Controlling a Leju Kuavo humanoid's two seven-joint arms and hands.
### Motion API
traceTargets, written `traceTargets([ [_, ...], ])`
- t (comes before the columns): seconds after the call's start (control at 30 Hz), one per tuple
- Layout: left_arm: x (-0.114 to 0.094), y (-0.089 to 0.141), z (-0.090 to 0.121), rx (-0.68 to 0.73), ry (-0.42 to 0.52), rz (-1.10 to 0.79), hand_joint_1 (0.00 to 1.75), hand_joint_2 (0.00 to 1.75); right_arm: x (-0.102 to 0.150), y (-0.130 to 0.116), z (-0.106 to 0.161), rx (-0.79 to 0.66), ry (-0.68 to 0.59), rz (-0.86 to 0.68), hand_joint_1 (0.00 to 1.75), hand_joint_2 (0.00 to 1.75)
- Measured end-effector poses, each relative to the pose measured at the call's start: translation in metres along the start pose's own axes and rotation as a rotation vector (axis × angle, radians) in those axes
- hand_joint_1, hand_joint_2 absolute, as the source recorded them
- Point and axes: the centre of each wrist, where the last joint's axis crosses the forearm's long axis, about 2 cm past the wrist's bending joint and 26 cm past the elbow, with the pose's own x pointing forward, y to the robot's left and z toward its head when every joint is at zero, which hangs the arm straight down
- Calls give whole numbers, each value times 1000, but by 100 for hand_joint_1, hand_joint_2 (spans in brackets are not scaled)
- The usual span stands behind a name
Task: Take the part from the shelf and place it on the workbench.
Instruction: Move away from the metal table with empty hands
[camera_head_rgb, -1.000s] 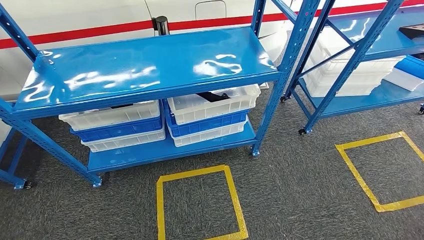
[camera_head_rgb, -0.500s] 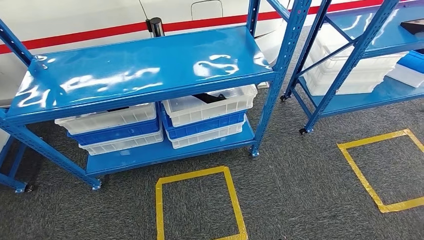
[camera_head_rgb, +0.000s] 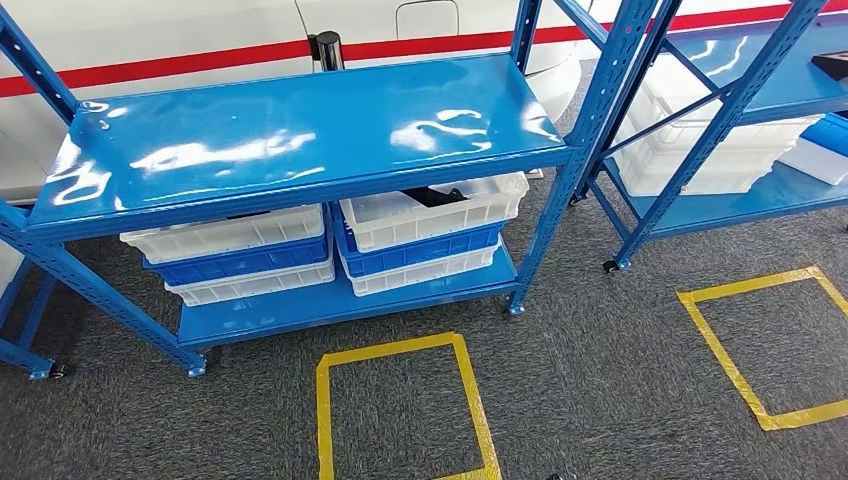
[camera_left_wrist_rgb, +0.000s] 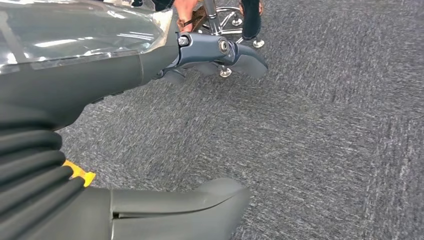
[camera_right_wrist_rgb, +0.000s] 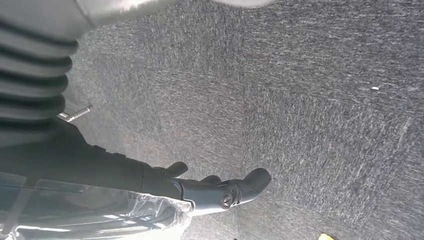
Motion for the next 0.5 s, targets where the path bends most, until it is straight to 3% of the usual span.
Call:
traceTargets([
  [0.5, -2, 8, -10, -39, 4, 19, 0, 175, -12, 0, -2, 69, 34, -66, 0, 175],
])
